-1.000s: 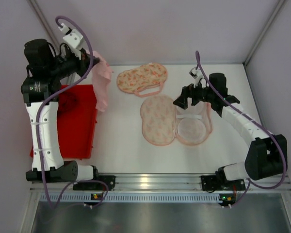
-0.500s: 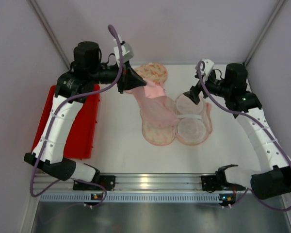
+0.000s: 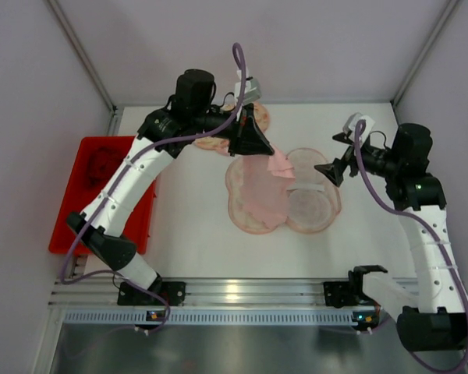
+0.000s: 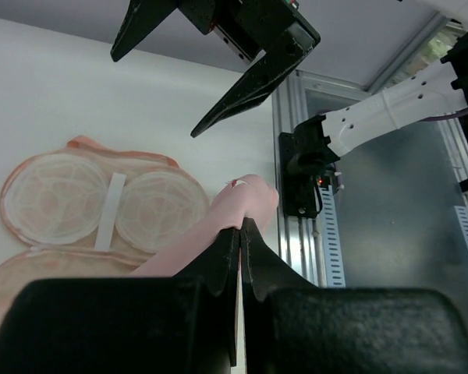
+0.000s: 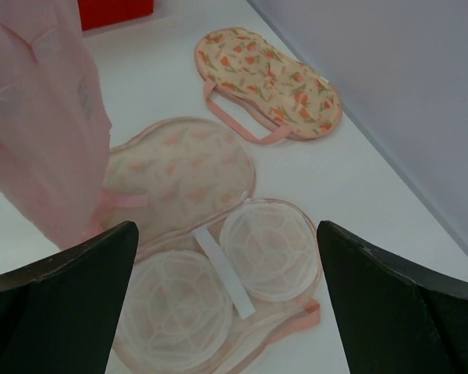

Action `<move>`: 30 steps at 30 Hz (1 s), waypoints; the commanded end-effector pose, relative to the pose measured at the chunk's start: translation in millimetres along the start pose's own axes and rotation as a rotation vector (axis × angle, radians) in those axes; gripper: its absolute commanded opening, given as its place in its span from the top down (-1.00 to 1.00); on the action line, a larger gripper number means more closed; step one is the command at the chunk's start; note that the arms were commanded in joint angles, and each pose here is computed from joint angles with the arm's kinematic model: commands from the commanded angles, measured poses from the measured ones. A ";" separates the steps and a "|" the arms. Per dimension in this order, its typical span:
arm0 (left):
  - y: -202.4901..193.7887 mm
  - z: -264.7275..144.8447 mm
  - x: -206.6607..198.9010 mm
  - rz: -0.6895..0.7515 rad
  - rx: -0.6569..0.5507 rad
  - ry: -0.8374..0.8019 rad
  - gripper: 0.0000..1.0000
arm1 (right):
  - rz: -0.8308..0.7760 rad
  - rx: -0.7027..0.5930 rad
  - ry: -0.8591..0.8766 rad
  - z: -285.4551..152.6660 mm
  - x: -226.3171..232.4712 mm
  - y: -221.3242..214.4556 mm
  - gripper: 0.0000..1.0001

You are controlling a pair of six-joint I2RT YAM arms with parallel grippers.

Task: Place the bra in the laundry bag and zip it closed
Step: Place the bra in the laundry bag.

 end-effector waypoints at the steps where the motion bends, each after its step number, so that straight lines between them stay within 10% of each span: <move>1: 20.1 7.3 -35.5 0.072 -0.038 -0.196 1.00 | -0.157 -0.143 0.050 -15.3 17.1 29.7 -0.99; 12: 9.8 22.6 -85.5 0.040 0.030 -0.450 1.00 | -0.709 -0.329 -0.047 -25.9 13.8 61.8 -0.99; 30: -38.5 50.1 -75.9 0.050 0.096 -0.494 1.00 | -0.761 -0.452 0.363 -10.8 110.3 70.6 -0.97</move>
Point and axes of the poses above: each gripper's point midway between its finger pads, its own z axis out along the fingers, its own x axis along the line the jaws close on, y = z × x, the point moved 3 cm from there along -z, back along the fingers, and after that the axes turned 6 degrees about -z, right-handed, at the moved point
